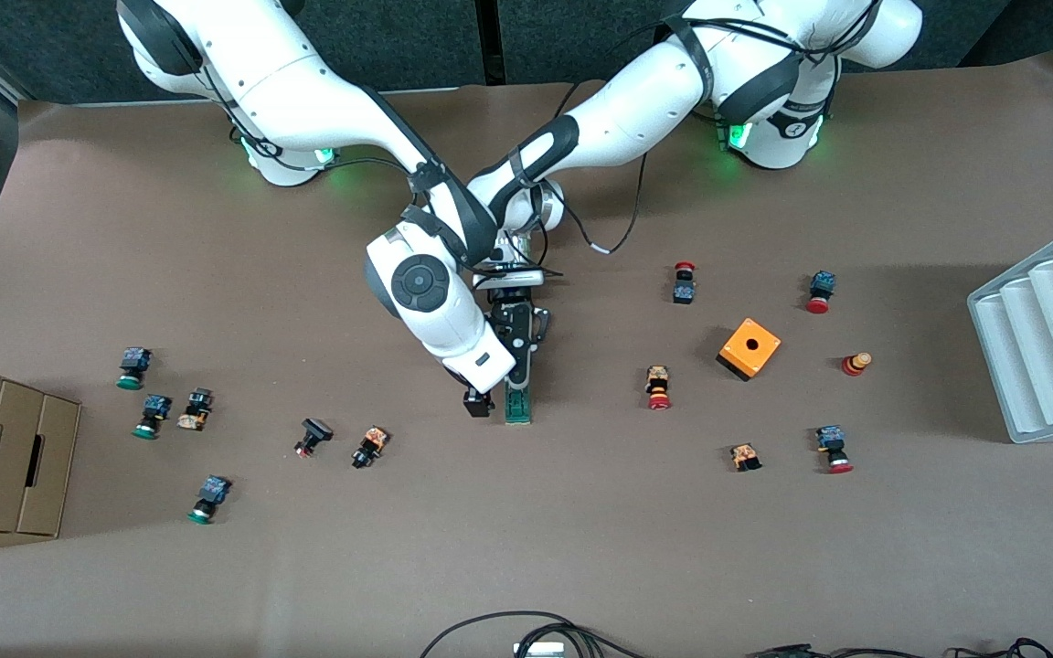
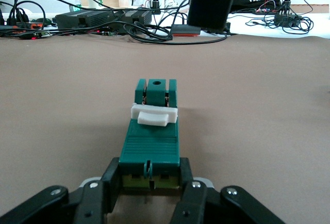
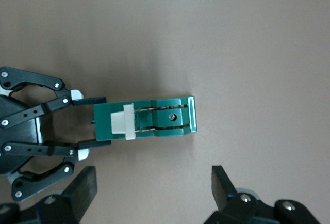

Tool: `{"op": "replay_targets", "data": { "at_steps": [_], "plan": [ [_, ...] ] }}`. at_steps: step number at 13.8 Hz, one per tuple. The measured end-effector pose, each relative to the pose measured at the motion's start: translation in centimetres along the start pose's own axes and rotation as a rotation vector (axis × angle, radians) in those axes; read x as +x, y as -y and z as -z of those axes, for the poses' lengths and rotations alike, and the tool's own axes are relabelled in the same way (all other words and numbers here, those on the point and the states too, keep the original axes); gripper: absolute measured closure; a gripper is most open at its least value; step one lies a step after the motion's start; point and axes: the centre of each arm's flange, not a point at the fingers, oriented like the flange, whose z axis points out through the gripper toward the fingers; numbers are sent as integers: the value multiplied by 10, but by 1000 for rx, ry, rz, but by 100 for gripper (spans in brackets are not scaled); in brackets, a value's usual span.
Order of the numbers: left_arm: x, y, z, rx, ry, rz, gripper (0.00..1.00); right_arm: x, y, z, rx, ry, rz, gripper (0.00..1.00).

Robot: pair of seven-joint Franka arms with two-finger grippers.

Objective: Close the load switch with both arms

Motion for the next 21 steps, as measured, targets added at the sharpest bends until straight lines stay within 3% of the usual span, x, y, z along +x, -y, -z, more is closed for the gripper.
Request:
{"op": "replay_targets", "data": {
  "at_steps": [8, 9, 13, 14, 15, 16, 19, 21],
  "plan": [
    [0, 0, 0, 0, 0, -1, 51, 16, 17, -32, -23, 2, 8, 1],
    [0, 0, -1, 1, 0, -2, 47, 19, 21, -36, -21, 3, 4, 1],
    [2, 1, -3, 21, 9, 17, 7, 19, 22, -46, -29, 6, -5, 1],
    [4, 0, -4, 31, 15, 27, 0, 18, 21, -48, -30, 6, -6, 1],
    [5, -1, -4, 35, 17, 33, 0, 17, 21, -49, -31, 6, -6, 1],
    [5, -1, -4, 37, 19, 35, 7, 17, 21, -49, -31, 7, -6, 1],
    [5, -3, -2, 34, 25, 37, 40, 17, 22, -51, -30, 8, -6, 1],
    [5, -5, -1, 29, 28, 39, 52, 17, 22, -52, -32, 6, -7, 1]
  ]
}}
